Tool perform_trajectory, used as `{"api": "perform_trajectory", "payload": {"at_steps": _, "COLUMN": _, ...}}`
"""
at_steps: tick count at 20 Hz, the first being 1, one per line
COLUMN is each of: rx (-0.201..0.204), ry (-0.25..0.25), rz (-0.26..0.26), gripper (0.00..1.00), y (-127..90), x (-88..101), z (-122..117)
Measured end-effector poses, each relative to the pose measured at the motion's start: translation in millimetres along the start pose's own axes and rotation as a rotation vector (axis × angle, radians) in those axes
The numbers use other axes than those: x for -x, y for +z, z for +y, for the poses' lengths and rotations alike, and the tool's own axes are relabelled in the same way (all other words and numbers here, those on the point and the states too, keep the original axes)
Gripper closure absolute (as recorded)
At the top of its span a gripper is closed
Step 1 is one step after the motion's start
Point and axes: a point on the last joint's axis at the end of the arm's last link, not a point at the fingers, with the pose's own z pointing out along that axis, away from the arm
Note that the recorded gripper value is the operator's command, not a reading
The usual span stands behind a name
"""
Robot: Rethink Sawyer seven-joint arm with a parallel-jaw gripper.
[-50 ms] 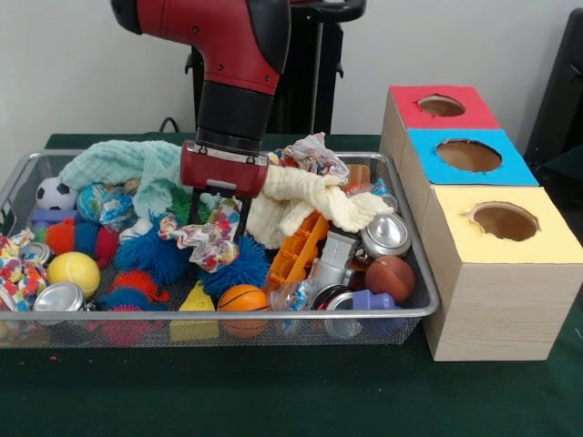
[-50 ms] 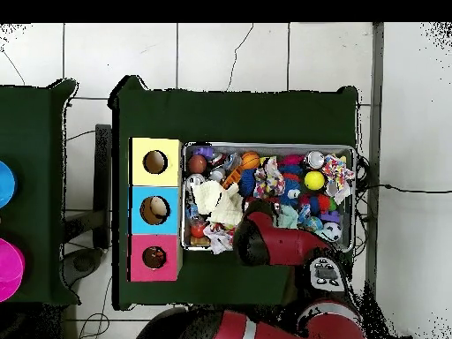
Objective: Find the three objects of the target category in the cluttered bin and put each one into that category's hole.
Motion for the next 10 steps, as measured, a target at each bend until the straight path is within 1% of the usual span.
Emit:
{"api": "perform_trajectory", "payload": {"at_steps": 7, "rx": 0.001, "ry": 0.018, "rz": 0.009, "gripper": 0.0, "y": -4.2, "x": 2.9, "z": 16.4}}
{"api": "perform_trajectory", "payload": {"at_steps": 10, "rx": 0.001, "ry": 0.03, "rz": 0.044, "gripper": 0.0, "y": -11.0, "x": 1.3, "z": 22.7}}
